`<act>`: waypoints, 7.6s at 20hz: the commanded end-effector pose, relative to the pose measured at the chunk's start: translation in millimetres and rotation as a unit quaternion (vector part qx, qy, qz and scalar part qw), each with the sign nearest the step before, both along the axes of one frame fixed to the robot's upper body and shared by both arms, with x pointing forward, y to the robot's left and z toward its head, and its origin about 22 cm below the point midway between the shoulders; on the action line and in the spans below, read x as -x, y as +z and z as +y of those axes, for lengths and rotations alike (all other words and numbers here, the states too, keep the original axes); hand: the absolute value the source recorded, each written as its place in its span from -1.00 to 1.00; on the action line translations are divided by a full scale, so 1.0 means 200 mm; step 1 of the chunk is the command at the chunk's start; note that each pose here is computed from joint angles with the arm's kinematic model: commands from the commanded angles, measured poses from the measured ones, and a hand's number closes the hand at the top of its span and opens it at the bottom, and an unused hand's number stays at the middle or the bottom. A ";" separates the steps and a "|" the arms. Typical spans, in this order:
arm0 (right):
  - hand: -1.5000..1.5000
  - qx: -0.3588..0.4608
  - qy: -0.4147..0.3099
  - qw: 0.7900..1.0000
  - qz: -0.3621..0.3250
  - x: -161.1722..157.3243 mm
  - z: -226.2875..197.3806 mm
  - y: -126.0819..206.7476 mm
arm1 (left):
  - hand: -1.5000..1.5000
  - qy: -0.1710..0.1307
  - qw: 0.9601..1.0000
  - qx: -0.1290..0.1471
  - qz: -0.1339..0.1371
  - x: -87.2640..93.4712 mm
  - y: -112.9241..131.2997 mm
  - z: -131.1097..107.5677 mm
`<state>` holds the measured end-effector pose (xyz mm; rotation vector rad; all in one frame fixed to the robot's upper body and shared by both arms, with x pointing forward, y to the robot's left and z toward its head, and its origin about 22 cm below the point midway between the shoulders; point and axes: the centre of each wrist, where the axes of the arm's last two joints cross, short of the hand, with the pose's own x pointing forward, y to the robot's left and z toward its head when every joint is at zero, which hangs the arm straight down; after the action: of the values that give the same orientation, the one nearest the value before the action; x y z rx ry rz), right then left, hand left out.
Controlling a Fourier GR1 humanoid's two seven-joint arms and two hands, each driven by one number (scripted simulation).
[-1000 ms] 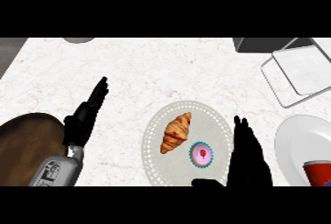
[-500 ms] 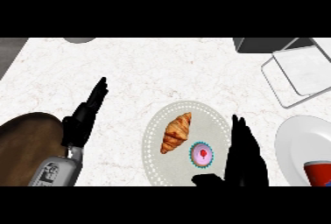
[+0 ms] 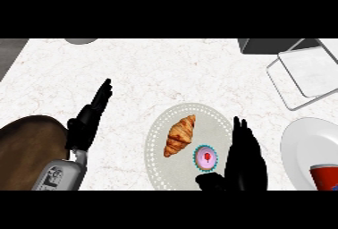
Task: Pick the cupcake from the placemat and place it in the tiered shelf
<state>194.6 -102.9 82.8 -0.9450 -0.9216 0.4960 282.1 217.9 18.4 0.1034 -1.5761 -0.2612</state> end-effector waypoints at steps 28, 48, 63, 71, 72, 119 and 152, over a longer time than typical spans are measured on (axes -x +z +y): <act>1.00 0.030 -0.039 0.996 0.075 -0.07 0.13 -0.15 | 0.00 0.010 1.000 0.000 0.005 0.01 -0.05 0.02; 1.00 -0.108 0.294 0.932 -0.182 0.25 -0.69 0.27 | 0.00 0.013 1.000 -0.005 -0.004 0.05 0.00 0.01; 1.00 -0.038 0.177 0.930 -0.320 0.31 -0.94 0.86 | 0.00 0.006 1.000 0.001 0.002 0.03 0.00 0.00; 1.00 0.000 0.111 0.930 -0.351 0.12 -1.10 1.16 | 0.00 0.002 1.000 -0.001 -0.005 -0.04 -0.01 0.00; 1.00 -0.005 0.112 0.927 -0.357 0.11 -1.15 1.18 | 0.00 0.001 1.000 -0.002 0.003 0.00 -0.02 0.08; 1.00 -0.013 0.085 0.866 -0.492 -0.93 -1.50 1.00 | 0.00 0.006 1.000 0.000 -0.005 -0.04 0.01 0.08; -1.00 -0.189 -0.090 0.805 -0.555 -0.71 -1.97 1.32 | 0.00 -0.004 1.000 0.001 0.004 0.03 -0.02 0.02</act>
<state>349.4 -486.4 321.2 -0.9807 -1.8384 -0.3276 281.0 220.8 16.2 0.0968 -1.5766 -0.2591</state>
